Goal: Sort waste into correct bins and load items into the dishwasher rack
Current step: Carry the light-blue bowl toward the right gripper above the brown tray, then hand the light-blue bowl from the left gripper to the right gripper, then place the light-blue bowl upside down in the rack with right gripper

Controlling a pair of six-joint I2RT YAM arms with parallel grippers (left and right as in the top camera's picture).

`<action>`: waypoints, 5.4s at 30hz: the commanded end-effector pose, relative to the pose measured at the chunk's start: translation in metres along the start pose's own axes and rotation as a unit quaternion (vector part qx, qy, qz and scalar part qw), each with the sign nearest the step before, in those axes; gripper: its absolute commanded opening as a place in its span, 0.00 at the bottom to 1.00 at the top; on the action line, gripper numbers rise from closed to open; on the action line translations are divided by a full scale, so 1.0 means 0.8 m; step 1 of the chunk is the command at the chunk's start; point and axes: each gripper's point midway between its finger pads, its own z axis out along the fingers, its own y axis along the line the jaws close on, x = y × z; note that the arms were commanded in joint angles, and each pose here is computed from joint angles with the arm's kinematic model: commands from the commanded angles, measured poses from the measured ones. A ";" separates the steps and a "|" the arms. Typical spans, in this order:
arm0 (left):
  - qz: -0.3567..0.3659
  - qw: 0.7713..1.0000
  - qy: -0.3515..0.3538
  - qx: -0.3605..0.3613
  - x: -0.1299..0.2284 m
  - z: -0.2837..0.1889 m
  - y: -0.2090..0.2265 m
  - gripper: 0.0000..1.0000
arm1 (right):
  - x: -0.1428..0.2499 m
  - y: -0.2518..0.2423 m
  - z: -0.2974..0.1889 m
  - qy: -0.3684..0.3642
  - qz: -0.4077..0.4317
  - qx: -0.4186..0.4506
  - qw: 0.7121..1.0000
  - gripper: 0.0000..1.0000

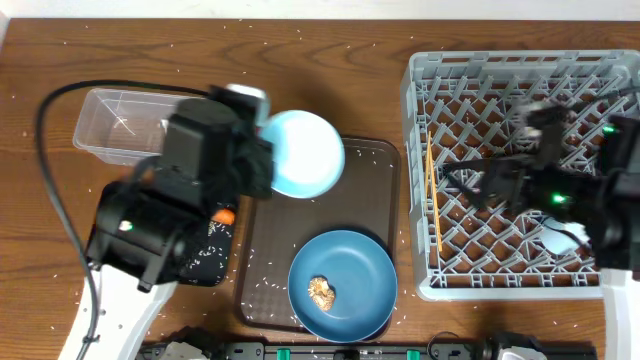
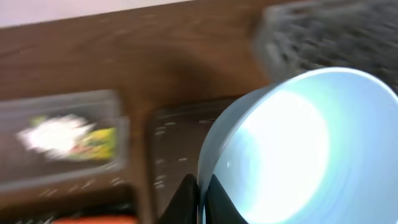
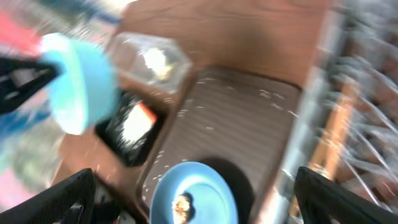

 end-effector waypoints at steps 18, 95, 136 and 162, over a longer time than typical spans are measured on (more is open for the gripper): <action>0.101 0.988 -0.028 0.117 -0.010 0.004 -0.107 0.06 | 0.013 0.060 0.125 0.048 -0.108 0.075 0.990 0.75; 0.108 0.989 -0.048 0.094 -0.019 0.003 -0.107 0.54 | -0.058 -0.269 -0.101 -0.056 -0.036 0.842 0.535 0.01; 0.110 0.990 -0.025 0.089 -0.005 0.005 -0.102 0.54 | -0.034 -0.354 0.059 0.156 -0.199 0.823 0.508 0.44; 0.149 0.985 -0.033 0.083 -0.007 0.002 -0.099 0.66 | -0.004 -0.242 0.180 0.135 -0.130 0.477 0.859 0.77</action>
